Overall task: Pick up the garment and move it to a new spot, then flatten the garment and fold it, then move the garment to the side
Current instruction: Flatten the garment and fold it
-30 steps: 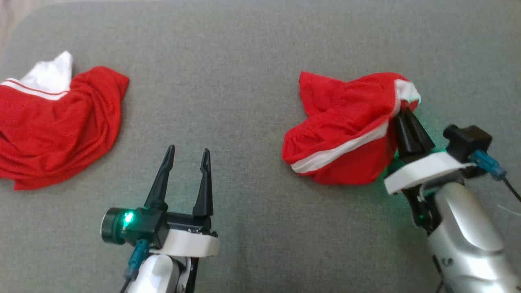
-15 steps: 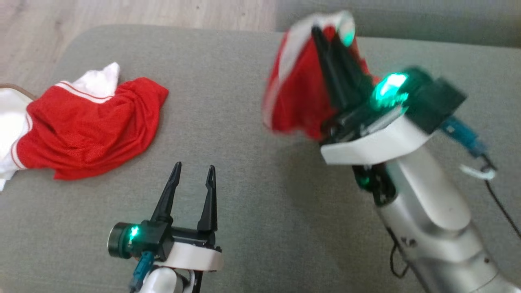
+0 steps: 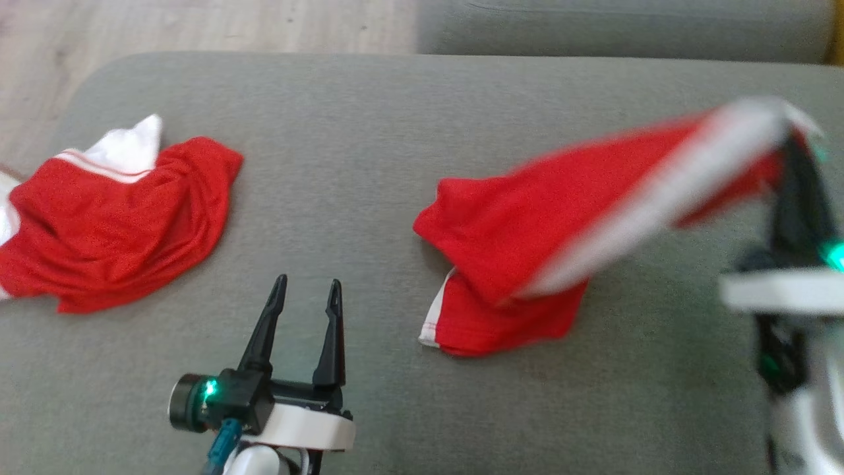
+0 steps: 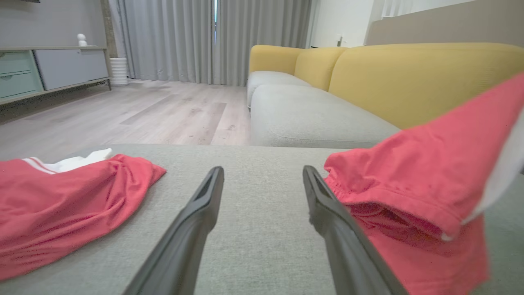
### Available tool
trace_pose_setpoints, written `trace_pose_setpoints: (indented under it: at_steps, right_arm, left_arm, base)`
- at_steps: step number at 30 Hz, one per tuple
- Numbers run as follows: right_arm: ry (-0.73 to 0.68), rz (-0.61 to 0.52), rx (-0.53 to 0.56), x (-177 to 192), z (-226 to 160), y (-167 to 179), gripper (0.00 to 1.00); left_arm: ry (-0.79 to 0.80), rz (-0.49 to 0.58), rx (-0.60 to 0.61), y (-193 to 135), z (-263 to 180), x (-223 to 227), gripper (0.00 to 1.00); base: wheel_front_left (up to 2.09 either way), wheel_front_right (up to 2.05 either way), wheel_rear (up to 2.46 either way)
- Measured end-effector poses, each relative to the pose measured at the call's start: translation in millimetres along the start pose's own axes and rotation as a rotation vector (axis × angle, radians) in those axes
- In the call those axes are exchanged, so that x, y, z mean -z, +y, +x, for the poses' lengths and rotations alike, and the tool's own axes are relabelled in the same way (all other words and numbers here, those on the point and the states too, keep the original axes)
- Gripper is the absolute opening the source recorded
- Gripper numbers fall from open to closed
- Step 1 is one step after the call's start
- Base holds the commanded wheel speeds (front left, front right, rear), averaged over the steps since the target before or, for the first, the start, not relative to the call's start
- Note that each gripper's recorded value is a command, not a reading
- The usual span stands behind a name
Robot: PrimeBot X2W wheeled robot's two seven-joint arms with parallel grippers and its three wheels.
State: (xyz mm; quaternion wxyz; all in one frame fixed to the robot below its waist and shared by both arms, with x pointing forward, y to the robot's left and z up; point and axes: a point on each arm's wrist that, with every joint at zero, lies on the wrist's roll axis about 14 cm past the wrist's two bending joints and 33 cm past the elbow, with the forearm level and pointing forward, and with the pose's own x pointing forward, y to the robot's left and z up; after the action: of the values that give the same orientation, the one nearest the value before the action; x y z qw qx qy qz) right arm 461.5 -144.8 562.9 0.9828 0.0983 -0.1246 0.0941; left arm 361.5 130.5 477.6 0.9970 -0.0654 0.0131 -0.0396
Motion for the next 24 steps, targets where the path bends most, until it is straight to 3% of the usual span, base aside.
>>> trace_pose_setpoints:
  at_steps: [3, 8, 9, 10, 12, 13, 18, 24]
  right_arm:
    - [0.144, -0.049, 0.231, 38.0, -48.5, -71.3, 0.0]
    - [0.285, -0.077, 0.363, 72.0, -91.4, -104.1, 0.0]
    - [0.301, -0.076, 0.376, 75.9, -95.8, -106.0, 0.15]
    - [0.313, -0.07, 0.386, 79.4, -99.0, -106.9, 0.15]
    - [0.326, -0.077, 0.397, 81.6, -101.3, -109.8, 0.5]
    - [0.326, -0.085, 0.404, 80.7, -101.4, -112.9, 1.0]
    - [0.307, -0.17, 0.409, 68.0, -95.5, -123.4, 1.0]
    - [0.243, -0.187, 0.412, 48.5, -90.2, -126.3, 1.0]
  left_arm:
    - [0.013, -0.02, 0.053, -13.3, 4.9, 4.3, 1.0]
    - [0.038, -0.047, 0.176, -44.0, 7.1, 12.4, 1.0]
    - [0.047, -0.052, 0.209, -52.6, 6.5, 14.8, 1.0]
    - [0.055, -0.057, 0.241, -60.2, 5.9, 17.3, 1.0]
    - [0.07, -0.056, 0.314, -77.5, 4.0, 21.9, 1.0]
    - [0.078, -0.047, 0.354, -86.9, 3.1, 24.4, 1.0]
    - [0.099, 0.003, 0.537, -130.6, -1.4, 32.4, 1.0]
    - [0.183, 0.082, 0.76, -179.1, -18.7, 61.2, 1.0]
  base:
    - [0.0, 0.0, 0.0]
    - [0.0, 0.0, 0.0]
    - [0.0, 0.0, 0.0]
    - [0.0, 0.0, 0.0]
    - [0.0, 0.0, 0.0]
    - [0.0, 0.0, 0.0]
    - [0.0, 0.0, 0.0]
    - [0.0, 0.0, 0.0]
